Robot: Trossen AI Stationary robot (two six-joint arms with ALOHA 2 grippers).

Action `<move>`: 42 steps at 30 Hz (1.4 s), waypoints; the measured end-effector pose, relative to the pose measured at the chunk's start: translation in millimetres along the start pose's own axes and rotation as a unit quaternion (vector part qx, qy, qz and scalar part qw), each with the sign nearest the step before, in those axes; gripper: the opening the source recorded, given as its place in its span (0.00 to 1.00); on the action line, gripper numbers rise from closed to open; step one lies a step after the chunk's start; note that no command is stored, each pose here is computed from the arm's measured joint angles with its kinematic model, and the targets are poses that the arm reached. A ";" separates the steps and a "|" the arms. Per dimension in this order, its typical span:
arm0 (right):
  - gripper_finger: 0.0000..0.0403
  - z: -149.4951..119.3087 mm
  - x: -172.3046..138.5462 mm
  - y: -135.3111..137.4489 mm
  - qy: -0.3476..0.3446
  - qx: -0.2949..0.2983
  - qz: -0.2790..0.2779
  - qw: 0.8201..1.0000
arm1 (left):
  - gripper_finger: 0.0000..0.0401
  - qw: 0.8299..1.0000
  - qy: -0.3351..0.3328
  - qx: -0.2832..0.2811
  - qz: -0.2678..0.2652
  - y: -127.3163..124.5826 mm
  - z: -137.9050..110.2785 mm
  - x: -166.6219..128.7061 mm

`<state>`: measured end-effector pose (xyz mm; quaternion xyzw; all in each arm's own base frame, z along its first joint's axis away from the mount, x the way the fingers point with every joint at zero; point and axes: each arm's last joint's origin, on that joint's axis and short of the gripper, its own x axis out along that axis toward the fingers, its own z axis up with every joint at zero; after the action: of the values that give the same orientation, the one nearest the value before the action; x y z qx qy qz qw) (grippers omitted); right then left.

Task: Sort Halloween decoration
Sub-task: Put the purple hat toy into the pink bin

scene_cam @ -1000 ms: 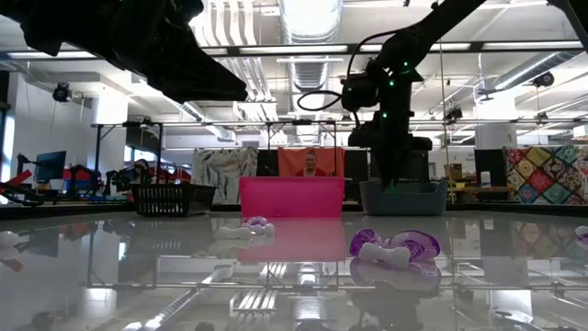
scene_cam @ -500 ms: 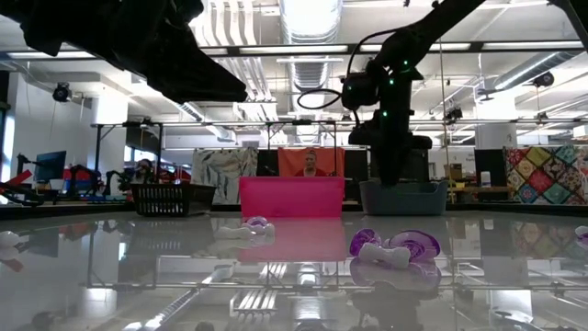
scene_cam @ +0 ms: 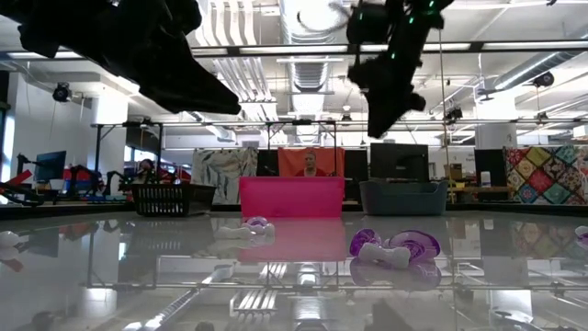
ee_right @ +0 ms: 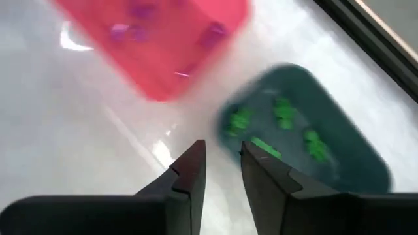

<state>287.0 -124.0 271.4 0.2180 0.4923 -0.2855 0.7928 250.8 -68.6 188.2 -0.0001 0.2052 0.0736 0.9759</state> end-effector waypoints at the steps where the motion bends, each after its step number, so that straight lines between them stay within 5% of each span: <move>1: 0.21 -3.3 -4.8 7.0 -0.012 -0.014 0.009 1.000 | 0.37 1.000 0.000 -0.002 0.000 0.0 -0.1 0.0; 11: 0.21 -57.7 -29.5 65.2 -0.156 -0.130 0.125 0.971 | 0.37 1.000 0.001 -0.003 0.000 0.0 -0.1 0.0; 22: 0.20 -119.5 -14.4 75.8 -0.232 -0.189 0.206 0.932 | 0.37 1.000 0.001 -0.004 0.000 0.1 -0.5 0.0; 42: 0.20 -122.8 -8.9 77.5 -0.265 -0.191 0.222 0.919 | 0.37 0.999 -0.034 -0.029 -0.007 -4.8 -2.4 11.0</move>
<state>255.0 12.5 232.9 0.0825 0.2487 -0.0495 0.9638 260.5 -71.9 181.4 -0.0271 0.1693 0.0725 0.9825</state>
